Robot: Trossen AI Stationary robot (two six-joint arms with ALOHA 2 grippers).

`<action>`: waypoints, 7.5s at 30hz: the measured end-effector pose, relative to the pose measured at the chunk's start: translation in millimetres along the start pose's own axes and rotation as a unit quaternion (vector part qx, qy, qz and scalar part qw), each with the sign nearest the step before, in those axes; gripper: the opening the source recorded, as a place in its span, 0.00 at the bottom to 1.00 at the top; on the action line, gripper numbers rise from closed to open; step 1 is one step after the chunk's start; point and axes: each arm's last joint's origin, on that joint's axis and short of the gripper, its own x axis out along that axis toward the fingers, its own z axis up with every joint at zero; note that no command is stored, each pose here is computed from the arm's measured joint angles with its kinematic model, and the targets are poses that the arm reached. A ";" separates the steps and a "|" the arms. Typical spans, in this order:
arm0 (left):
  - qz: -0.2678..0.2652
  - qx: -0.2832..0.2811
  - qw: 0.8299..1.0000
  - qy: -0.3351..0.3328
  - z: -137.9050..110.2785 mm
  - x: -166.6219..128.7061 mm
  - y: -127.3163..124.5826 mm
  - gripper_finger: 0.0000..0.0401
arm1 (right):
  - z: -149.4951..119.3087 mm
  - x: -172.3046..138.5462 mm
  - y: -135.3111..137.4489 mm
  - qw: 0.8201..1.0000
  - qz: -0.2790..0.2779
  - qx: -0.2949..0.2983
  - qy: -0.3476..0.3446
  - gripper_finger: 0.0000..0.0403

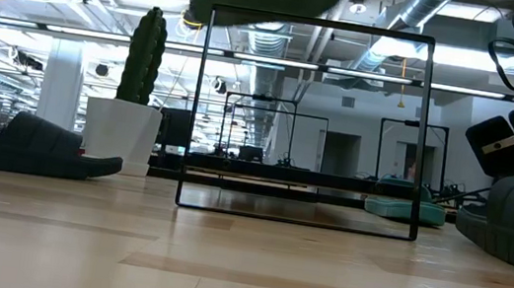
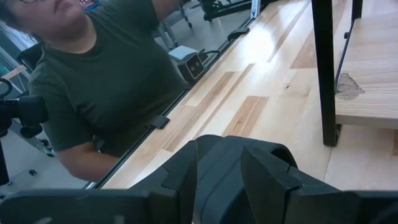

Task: Pick and place slides into the shelf
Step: Put the left green slide on the shelf

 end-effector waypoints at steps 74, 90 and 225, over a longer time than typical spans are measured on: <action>-0.127 0.112 0.980 0.106 -88.5 88.0 -98.4 0.00 | -0.8 0.0 -0.2 1.000 -0.002 0.003 0.003 0.28; -0.089 0.065 0.991 0.075 -85.1 90.6 -91.9 0.00 | -0.8 0.0 -0.2 1.000 -0.002 0.003 0.003 0.28; -0.136 0.164 0.968 0.133 -145.1 114.0 -140.8 0.09 | -0.9 0.0 -0.2 1.000 -0.002 0.004 0.003 0.28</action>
